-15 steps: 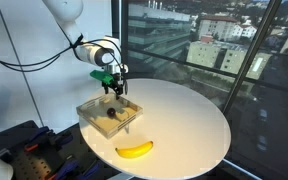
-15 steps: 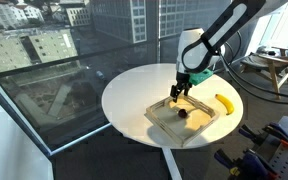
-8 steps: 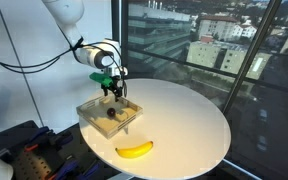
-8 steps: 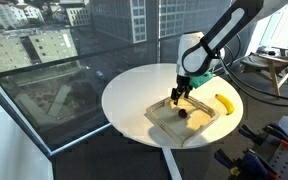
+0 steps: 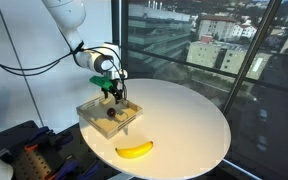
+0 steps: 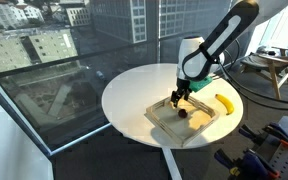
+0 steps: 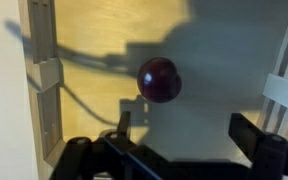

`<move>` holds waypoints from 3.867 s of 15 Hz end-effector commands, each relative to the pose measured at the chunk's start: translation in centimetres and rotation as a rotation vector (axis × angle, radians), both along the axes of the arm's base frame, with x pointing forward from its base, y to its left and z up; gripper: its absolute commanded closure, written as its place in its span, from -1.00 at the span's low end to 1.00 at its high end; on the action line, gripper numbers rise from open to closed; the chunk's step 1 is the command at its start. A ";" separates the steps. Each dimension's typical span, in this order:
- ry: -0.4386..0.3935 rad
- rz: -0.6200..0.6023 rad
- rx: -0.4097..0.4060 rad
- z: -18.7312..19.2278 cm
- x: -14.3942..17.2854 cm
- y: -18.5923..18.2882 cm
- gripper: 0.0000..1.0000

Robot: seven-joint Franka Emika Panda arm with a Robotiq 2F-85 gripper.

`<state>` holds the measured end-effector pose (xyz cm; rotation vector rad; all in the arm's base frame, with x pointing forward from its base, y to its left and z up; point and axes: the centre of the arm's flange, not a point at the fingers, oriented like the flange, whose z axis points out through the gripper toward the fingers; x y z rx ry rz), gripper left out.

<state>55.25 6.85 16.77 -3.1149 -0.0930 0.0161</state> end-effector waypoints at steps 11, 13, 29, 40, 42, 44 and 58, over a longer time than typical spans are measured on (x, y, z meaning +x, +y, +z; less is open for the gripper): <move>-0.018 0.011 -0.014 -2.2 -1.2 -0.7 -1.00; -0.016 0.004 -0.016 -2.5 -1.3 -1.1 -1.00; 0.006 -0.007 -0.022 -4.3 -1.8 -1.9 -1.00; -0.022 -0.002 -0.022 -5.3 -1.2 -1.7 -1.00; -0.023 -0.002 -0.021 -5.5 -1.1 -1.7 -1.00; -0.025 -0.003 -0.022 -5.7 -0.9 -1.8 -1.00; -0.026 -0.008 -0.025 -6.0 -0.5 -2.2 -1.00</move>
